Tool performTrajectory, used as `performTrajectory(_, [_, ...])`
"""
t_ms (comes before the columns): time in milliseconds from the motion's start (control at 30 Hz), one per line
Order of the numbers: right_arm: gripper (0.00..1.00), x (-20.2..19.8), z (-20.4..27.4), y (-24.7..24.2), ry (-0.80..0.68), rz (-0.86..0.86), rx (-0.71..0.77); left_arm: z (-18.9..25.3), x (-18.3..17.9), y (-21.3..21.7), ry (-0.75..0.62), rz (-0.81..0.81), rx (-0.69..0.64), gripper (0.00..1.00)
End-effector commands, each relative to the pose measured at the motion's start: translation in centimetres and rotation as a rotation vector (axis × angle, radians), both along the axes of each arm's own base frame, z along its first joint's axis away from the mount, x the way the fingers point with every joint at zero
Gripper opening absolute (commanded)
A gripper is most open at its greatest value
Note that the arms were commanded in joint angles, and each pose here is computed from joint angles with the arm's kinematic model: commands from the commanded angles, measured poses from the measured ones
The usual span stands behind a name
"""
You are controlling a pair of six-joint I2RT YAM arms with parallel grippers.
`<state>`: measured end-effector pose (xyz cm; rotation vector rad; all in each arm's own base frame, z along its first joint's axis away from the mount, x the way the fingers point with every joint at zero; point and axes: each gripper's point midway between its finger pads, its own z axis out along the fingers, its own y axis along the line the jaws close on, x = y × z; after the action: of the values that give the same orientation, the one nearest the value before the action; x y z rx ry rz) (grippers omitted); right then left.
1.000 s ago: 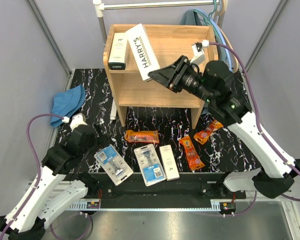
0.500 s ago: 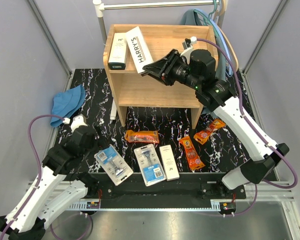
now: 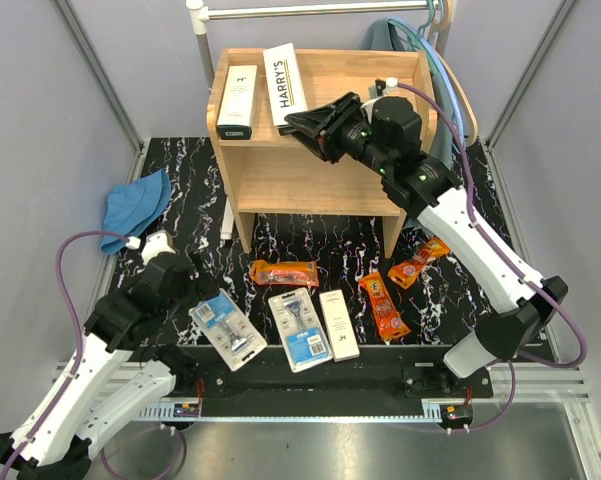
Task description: Place and organize the shaving razors onto the shelf
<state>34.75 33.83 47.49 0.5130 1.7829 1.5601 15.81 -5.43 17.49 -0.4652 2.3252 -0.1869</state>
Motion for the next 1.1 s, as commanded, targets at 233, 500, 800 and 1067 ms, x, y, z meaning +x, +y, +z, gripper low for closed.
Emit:
performTrajectory(233, [0.02, 0.8, 2.6, 0.8, 0.020, -0.051, 0.117, 0.1, 0.4, -0.7, -0.013, -0.026, -0.020, 0.99])
performTrajectory(500, [0.10, 0.5, 2.3, 2.5, 0.036, -0.017, 0.127, 0.1, 0.4, -0.9, -0.016, -0.038, -0.022, 0.99])
performTrajectory(800, [0.20, 0.3, 2.0, 3.6, 0.045, 0.007, 0.148, 0.2, 0.5, -0.9, -0.023, -0.037, -0.025, 0.99])
performTrajectory(1067, [0.29, 0.1, 2.1, 4.4, 0.037, 0.020, 0.185, 0.2, 0.5, -1.0, -0.026, -0.040, -0.028, 0.99])
